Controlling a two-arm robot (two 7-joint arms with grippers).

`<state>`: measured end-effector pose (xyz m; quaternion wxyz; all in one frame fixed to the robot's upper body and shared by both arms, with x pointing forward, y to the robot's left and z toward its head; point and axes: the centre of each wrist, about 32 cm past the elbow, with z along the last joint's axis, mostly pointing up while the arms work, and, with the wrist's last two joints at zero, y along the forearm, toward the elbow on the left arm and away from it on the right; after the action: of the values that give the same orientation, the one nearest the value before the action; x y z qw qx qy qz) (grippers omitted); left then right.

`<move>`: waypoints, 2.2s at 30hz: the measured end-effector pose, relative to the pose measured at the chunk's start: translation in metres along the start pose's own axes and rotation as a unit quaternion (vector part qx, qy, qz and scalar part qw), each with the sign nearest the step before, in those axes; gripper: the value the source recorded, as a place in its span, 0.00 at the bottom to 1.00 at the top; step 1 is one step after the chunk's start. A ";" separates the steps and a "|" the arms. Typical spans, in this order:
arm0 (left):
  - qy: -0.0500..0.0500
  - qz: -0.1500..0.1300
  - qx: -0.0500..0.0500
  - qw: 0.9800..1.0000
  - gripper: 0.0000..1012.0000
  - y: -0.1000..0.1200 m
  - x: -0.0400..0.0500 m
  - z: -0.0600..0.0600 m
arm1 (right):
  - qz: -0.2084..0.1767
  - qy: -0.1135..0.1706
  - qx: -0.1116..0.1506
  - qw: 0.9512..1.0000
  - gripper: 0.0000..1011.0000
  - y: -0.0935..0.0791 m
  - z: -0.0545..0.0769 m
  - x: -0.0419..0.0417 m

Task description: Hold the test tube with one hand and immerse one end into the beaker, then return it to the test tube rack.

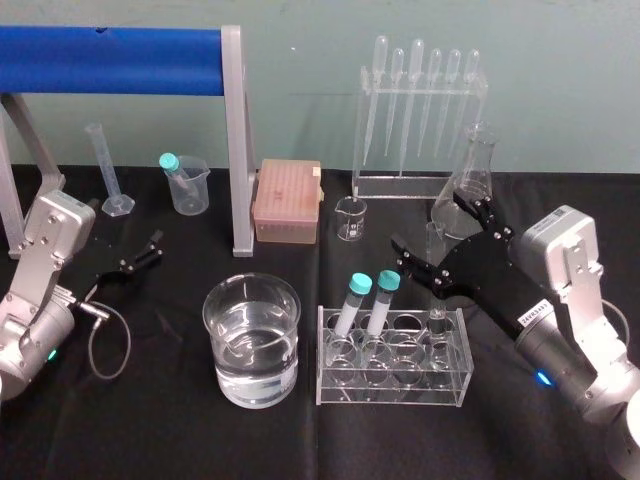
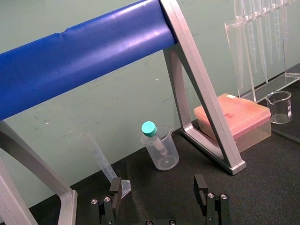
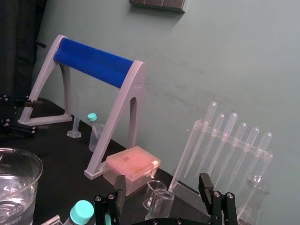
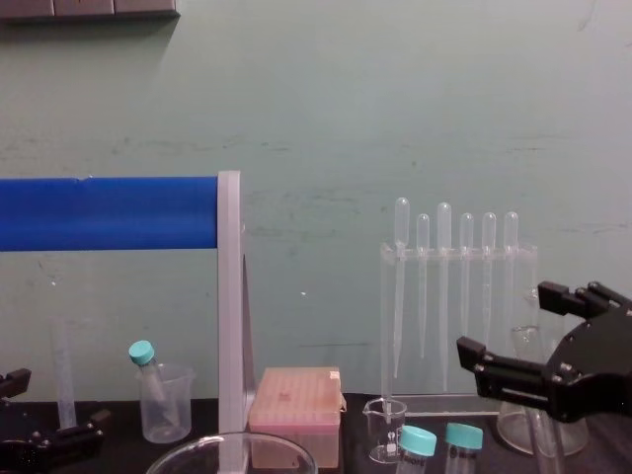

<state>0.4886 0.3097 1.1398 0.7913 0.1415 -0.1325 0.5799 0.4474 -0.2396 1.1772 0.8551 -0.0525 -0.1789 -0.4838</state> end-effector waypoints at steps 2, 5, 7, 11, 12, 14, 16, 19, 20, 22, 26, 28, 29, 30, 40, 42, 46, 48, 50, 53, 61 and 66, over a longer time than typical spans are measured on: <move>0.000 0.000 0.000 1.000 0.99 0.000 0.0000 0.000 | 0.004 0.003 -0.003 1.000 0.99 0.002 -0.004 0.0001; 0.000 0.000 0.000 1.000 0.99 0.000 0.0000 0.000 | 0.007 0.007 -0.004 1.000 0.99 0.003 -0.008 0.0007; 0.000 0.000 0.000 1.000 0.99 0.000 0.0000 0.000 | 0.011 0.013 -0.004 1.000 0.99 0.004 -0.011 0.0011; 0.000 0.000 0.000 1.000 0.99 0.000 0.0000 0.000 | 0.017 0.025 -0.003 1.000 0.99 0.005 -0.015 0.0005; 0.000 0.000 0.000 1.000 0.99 0.000 0.0000 0.000 | 0.018 0.028 -0.003 0.999 0.99 0.005 -0.015 0.0000; 0.000 0.000 0.000 1.000 0.99 0.000 0.0000 0.000 | 0.020 0.031 -0.003 0.999 0.99 0.005 -0.016 -0.0007; 0.000 0.000 0.000 1.000 0.99 0.000 0.0000 0.000 | 0.021 0.035 -0.004 0.999 0.99 0.006 -0.018 -0.0014; 0.000 0.000 0.000 1.000 0.99 0.000 0.0000 0.000 | 0.021 0.042 -0.006 0.999 0.99 0.006 -0.020 -0.0020; 0.000 0.000 0.000 1.000 0.99 0.000 0.0000 0.000 | 0.021 0.044 -0.006 0.999 0.99 0.005 -0.021 -0.0023; 0.000 0.000 0.000 1.000 0.99 0.000 0.0000 0.000 | 0.020 0.052 -0.006 0.998 0.99 0.004 -0.023 -0.0029; 0.000 0.000 0.000 1.000 0.99 0.000 0.0000 0.000 | 0.018 0.065 -0.005 0.998 0.99 0.001 -0.026 -0.0038; 0.000 0.000 0.000 1.000 0.99 0.000 0.0000 0.000 | 0.018 0.070 -0.004 0.997 0.99 0.000 -0.027 -0.0043; 0.000 0.000 0.000 1.000 0.99 0.000 0.0000 0.000 | 0.018 0.077 -0.001 0.997 0.99 -0.001 -0.028 -0.0050; 0.000 0.000 0.000 1.000 0.99 0.000 0.0000 0.000 | 0.018 0.081 0.001 0.997 0.99 -0.001 -0.029 -0.0051; 0.000 0.000 0.000 1.000 0.99 0.000 0.0000 0.000 | 0.012 0.127 0.020 0.992 0.99 -0.003 -0.037 -0.0053; 0.000 0.000 0.000 1.000 0.99 0.000 0.0000 0.000 | 0.011 0.131 0.020 0.991 0.99 -0.003 -0.037 -0.0049; 0.000 0.000 0.000 1.000 0.99 0.000 0.0000 0.000 | 0.010 0.141 0.015 0.990 0.99 -0.003 -0.038 -0.0040; 0.000 0.000 0.000 1.000 0.99 0.000 0.0000 0.000 | 0.011 0.148 0.010 0.989 0.99 -0.003 -0.039 -0.0033; 0.000 0.000 0.000 1.000 0.99 0.000 0.0000 0.000 | 0.012 0.154 0.007 0.988 0.99 -0.002 -0.039 -0.0025; 0.000 0.000 0.000 1.000 0.99 0.000 0.0000 0.000 | 0.014 0.161 0.002 0.987 0.99 -0.001 -0.039 -0.0013; 0.000 0.000 0.000 1.000 0.99 0.000 0.0000 0.000 | 0.021 0.161 -0.001 0.987 0.99 0.001 -0.038 -0.0002; 0.000 0.000 0.000 1.000 0.99 0.000 0.0000 0.000 | 0.021 0.162 -0.001 0.987 0.99 0.001 -0.038 -0.0004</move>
<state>0.4886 0.3097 1.1398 0.7913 0.1415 -0.1325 0.5799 0.4577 -0.2486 1.1422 0.8827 0.0219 -0.0369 -0.4679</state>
